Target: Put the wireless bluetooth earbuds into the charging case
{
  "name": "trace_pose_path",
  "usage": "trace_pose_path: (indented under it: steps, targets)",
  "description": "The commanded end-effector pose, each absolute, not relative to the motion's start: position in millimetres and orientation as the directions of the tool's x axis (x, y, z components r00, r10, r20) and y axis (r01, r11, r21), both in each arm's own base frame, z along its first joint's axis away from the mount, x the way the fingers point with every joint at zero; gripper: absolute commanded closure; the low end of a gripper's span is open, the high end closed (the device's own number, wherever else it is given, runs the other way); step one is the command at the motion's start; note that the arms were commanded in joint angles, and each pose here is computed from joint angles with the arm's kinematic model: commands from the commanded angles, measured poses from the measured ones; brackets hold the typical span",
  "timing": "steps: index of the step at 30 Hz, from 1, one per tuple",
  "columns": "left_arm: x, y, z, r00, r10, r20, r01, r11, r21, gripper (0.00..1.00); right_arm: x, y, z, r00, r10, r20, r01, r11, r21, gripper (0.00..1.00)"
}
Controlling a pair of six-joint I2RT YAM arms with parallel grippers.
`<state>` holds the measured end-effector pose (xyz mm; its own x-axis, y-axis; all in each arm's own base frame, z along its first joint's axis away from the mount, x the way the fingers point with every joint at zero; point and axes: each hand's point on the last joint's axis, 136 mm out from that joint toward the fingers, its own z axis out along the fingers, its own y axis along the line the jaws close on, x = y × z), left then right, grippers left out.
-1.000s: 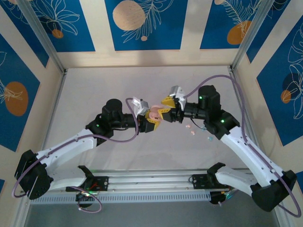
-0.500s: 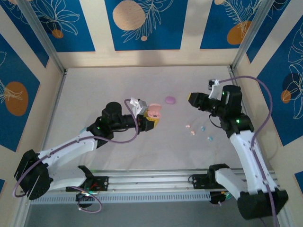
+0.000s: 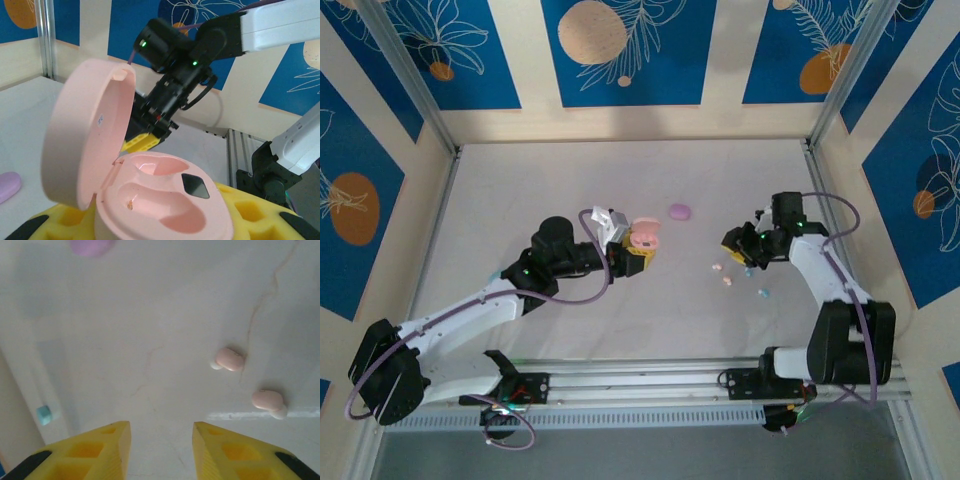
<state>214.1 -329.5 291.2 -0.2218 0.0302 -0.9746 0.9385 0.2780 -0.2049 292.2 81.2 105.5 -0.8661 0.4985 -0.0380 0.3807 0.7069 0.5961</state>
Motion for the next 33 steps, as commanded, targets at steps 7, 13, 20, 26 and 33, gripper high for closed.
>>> trace_pose_path:
  steps: [7,13,20,26,33]
  targets:
    - [203,-327,302,-0.197,0.005,-0.98,0.949,0.251,-0.19,0.74,284,80,55,-0.897,0.439,0.051,0.422,0.816,0.395,0.6]
    - [204,-327,302,-0.2,0.006,-0.98,0.948,0.254,-0.192,0.74,291,83,45,-0.903,0.425,0.062,0.416,0.831,0.368,0.58]
    - [204,-327,304,-0.198,0.009,-0.98,0.949,0.254,-0.189,0.74,299,87,39,-0.905,0.419,0.071,0.415,0.834,0.363,0.57]
    - [204,-328,304,-0.199,0.014,-0.98,0.949,0.252,-0.189,0.74,302,90,35,-0.907,0.412,0.081,0.413,0.839,0.354,0.57]
    - [205,-328,305,-0.197,0.014,-0.98,0.949,0.254,-0.187,0.74,308,91,31,-0.914,0.399,0.077,0.4,0.851,0.34,0.57]
